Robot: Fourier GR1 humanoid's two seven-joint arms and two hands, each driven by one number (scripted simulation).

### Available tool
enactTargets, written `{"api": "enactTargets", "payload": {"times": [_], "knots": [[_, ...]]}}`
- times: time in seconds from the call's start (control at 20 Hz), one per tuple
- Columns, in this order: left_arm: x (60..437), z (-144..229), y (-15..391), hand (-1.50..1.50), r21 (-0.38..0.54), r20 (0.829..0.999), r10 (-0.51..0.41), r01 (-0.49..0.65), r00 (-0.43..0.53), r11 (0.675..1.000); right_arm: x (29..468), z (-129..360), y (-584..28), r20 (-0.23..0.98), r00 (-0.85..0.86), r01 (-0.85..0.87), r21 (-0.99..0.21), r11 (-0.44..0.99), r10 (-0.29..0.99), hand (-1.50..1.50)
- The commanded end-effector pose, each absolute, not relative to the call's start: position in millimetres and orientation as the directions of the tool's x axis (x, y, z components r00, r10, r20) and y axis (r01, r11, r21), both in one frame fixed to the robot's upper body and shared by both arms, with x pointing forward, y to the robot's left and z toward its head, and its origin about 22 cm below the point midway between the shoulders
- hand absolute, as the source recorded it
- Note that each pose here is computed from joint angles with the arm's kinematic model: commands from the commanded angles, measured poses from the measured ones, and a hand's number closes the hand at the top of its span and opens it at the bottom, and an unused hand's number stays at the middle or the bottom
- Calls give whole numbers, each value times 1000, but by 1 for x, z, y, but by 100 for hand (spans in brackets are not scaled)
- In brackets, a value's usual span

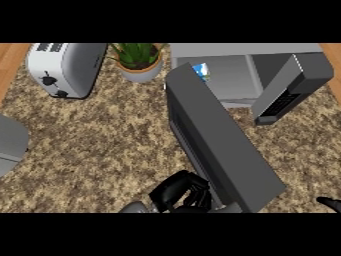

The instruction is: Pick up the milk, place it into the microwave and close the microwave

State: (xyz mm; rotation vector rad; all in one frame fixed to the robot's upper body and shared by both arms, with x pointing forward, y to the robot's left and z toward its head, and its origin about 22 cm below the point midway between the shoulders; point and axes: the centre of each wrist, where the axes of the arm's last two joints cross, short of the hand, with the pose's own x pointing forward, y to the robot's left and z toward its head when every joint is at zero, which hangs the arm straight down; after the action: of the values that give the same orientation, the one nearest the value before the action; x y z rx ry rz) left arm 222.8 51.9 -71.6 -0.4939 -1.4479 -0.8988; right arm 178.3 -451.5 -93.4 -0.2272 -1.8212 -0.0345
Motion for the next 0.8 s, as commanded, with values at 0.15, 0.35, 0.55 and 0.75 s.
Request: {"api": "enactTargets", "payload": {"times": [0.15,0.35,0.55,0.75], "knots": [[211,-65,24,150,204,979,-132,766,-156,609,205,-79,-437,922,-386,-1,-14,1000,12,-150],[222,-56,18,-150,212,977,-143,712,-156,669,213,-71,-430,921,-390,-44,-8,999,-10,-150],[235,-45,13,150,222,975,-143,672,-172,706,226,-65,-415,910,-414,-74,-11,997,-21,-150],[248,-27,4,150,212,977,-131,658,-171,722,241,-42,-419,908,-418,-119,-39,992,-14,-150]]}}
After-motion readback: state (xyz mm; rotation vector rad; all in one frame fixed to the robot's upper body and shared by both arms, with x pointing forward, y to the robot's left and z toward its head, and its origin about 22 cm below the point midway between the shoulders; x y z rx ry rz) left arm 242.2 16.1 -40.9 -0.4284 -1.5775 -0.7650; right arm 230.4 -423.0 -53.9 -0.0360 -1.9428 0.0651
